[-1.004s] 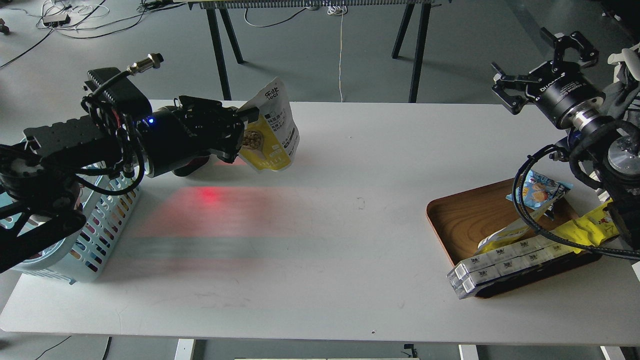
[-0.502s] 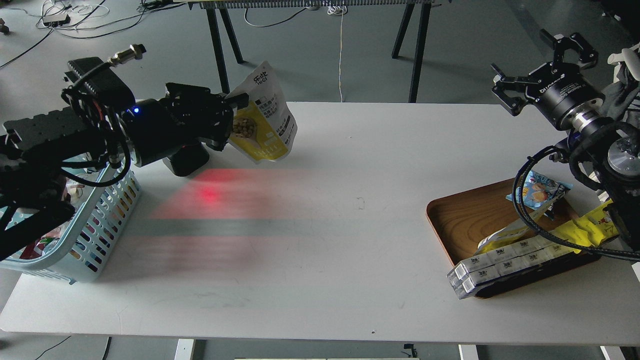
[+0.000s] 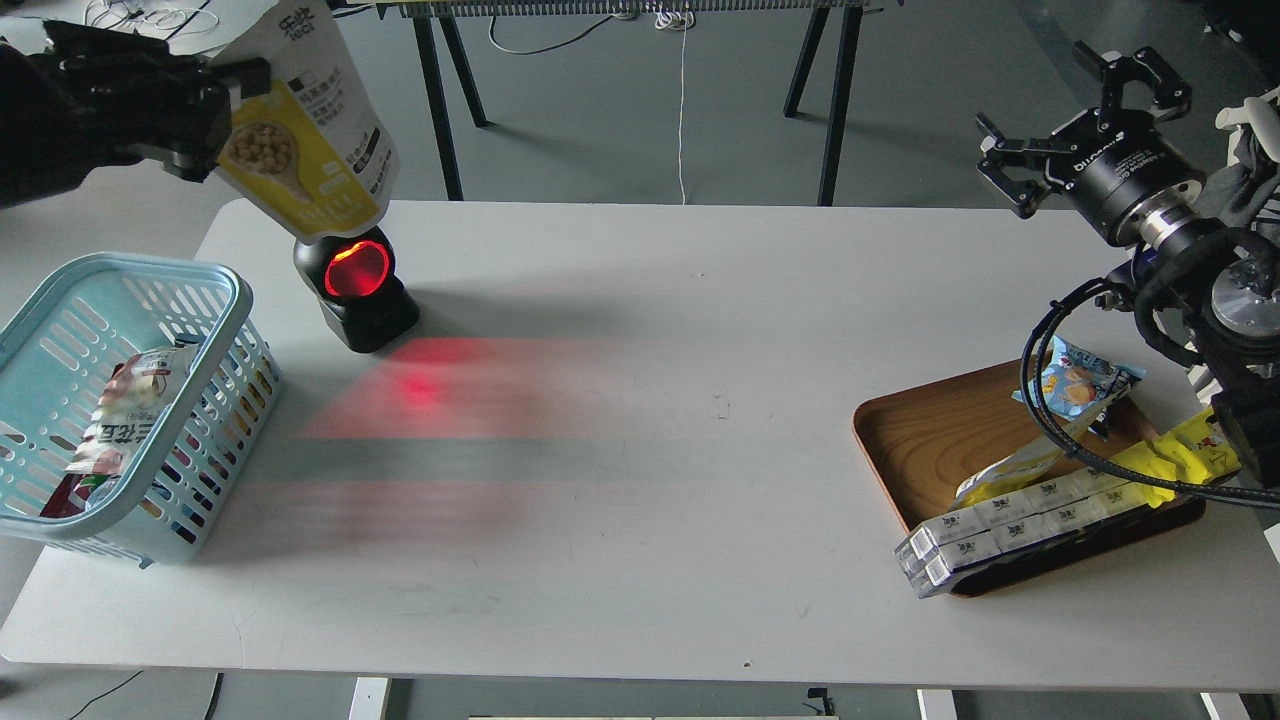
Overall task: Scan snack and place in basket
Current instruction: 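Lift the packet over the blue basket and drop it in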
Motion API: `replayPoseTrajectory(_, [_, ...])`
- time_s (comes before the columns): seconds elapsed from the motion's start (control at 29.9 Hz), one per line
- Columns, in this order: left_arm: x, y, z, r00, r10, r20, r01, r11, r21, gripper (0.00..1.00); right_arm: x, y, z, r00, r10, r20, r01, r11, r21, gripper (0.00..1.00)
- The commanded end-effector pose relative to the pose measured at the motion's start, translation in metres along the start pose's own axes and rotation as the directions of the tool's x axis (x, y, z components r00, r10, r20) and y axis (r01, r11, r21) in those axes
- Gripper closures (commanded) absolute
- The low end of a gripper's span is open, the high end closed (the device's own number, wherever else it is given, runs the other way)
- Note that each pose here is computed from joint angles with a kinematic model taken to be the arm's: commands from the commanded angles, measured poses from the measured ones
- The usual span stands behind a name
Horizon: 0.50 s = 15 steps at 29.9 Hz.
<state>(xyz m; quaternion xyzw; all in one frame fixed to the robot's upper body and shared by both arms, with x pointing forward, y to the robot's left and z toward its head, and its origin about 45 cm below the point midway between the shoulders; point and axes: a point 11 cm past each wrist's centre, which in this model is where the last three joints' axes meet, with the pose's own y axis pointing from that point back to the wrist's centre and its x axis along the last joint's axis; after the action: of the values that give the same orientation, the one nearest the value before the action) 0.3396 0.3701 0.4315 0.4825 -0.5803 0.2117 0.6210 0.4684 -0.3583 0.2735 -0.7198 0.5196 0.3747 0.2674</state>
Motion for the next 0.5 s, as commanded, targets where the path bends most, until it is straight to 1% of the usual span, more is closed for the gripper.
replayPoseTrajectory(0.0, [-0.003,0.023,-0.020,0.999,-0.042,-0.003,0.043,0.998,0.050,0.99,0.000,0.000,0.001,1.000,0.000,0.001,0.000,1.000,-0.001,0.04])
replayPoseTrajectory(0.13, [-0.010,0.041,-0.034,0.996,-0.092,-0.016,0.093,0.991,0.095,0.99,0.001,0.000,0.000,1.000,0.002,0.001,-0.002,1.000,0.000,0.04])
replayPoseTrajectory(0.3, [-0.036,0.055,-0.049,0.983,-0.179,-0.049,0.185,0.971,0.149,0.99,0.001,0.000,0.002,1.000,0.001,0.003,-0.001,1.000,-0.003,0.04])
replayPoseTrajectory(0.47, [-0.061,0.067,-0.072,0.974,-0.212,-0.081,0.225,0.950,0.218,0.99,0.001,0.000,0.002,1.000,0.002,0.002,-0.002,1.000,-0.004,0.04])
